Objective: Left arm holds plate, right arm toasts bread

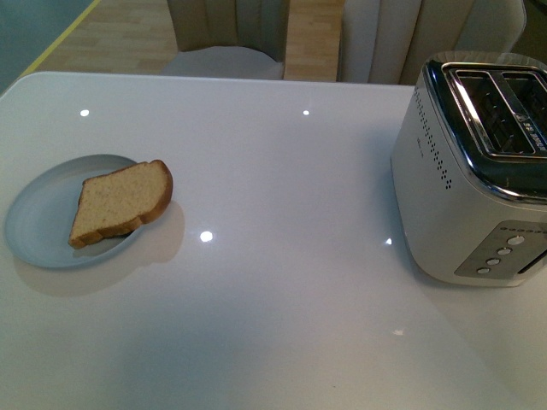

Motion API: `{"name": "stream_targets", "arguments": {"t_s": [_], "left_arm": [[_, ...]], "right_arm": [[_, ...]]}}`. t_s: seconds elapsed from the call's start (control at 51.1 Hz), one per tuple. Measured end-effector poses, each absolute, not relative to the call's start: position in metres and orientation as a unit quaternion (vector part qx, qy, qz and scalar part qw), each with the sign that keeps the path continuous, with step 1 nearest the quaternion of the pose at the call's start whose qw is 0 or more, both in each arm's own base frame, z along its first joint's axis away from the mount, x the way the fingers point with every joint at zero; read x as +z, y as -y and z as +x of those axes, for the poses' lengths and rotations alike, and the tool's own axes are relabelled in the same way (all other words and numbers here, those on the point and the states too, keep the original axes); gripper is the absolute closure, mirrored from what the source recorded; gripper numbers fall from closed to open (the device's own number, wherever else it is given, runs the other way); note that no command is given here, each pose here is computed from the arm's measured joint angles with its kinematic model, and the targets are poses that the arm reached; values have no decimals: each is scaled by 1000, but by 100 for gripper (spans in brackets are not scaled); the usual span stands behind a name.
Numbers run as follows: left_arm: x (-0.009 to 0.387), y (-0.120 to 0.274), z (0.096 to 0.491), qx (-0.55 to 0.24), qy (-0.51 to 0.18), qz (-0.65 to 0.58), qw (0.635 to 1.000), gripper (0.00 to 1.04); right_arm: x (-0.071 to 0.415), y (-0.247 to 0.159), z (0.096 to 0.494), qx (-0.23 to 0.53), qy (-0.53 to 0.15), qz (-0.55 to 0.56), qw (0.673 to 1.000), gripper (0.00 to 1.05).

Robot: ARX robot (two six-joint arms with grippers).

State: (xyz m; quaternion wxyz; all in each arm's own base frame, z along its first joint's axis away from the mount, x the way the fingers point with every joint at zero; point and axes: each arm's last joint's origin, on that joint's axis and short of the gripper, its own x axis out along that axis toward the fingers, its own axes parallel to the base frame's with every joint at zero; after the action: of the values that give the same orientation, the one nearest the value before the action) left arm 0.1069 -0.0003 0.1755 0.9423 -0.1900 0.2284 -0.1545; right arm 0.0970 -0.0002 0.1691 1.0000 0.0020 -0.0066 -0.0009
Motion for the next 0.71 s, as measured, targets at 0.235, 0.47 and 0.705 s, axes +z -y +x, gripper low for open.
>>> {"name": "stream_targets", "arguments": {"t_s": [0.235,0.47,0.705], "left_arm": [[207,-32,185,-151,-236,-204,938,7],[174,-76,267,-103,-318,-202,921,7],[132,-113,332,-68,-373,-168,910,7]], "right_arm": [[169,0,97,-1,7,2,1000,9],[169,0,97,-1,7,2,1000,9],[169,0,97,-1,7,2,1000,9]]}}
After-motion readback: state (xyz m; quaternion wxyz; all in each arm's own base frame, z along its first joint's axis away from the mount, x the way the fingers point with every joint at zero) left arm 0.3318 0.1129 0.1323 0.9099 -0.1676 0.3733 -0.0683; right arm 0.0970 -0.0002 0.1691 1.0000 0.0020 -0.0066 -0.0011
